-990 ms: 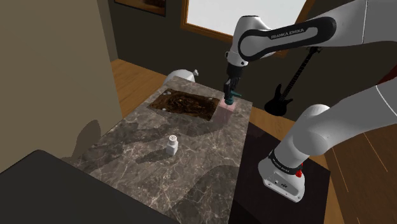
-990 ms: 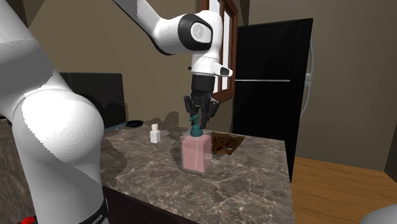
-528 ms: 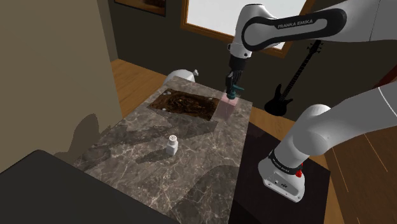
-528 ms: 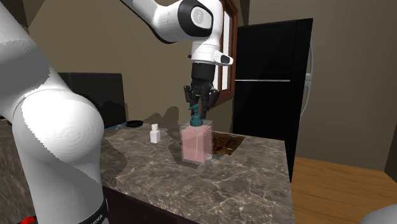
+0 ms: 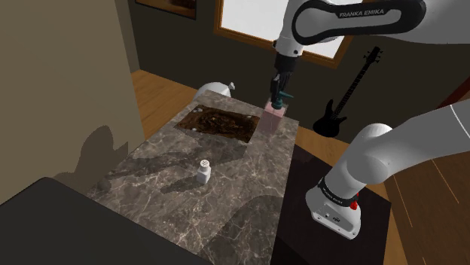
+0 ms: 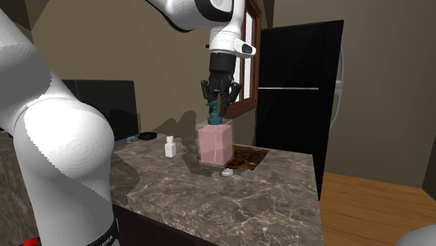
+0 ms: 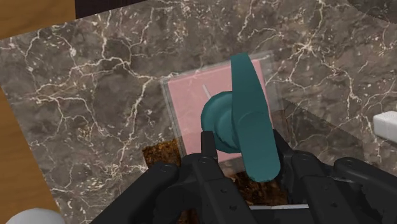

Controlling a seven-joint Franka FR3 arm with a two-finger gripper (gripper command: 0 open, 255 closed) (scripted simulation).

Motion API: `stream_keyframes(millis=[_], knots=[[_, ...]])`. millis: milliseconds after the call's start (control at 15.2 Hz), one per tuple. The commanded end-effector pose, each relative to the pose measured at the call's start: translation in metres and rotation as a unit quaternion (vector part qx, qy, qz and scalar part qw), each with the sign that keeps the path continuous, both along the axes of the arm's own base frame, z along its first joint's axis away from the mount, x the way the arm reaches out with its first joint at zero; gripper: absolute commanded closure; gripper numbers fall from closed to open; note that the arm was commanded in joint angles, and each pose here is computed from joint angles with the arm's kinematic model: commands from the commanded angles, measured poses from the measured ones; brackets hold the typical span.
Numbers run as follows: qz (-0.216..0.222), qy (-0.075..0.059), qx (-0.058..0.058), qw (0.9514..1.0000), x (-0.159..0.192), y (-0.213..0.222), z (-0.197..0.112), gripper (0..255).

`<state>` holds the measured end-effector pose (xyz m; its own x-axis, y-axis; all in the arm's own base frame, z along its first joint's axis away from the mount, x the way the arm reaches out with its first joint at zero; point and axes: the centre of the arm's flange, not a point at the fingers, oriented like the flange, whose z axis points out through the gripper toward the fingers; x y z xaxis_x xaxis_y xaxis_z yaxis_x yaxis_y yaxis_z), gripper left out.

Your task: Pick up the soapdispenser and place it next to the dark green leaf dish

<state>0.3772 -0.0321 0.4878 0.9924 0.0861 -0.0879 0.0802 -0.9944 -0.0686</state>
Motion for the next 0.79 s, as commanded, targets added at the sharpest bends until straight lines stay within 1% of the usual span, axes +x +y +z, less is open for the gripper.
stream_keyframes(millis=[0,726], knots=[[0.0,0.0,0.0,1.0,0.001,-0.001,0.011,255],[0.0,0.0,0.0,1.0,0.001,-0.001,0.069,255]])
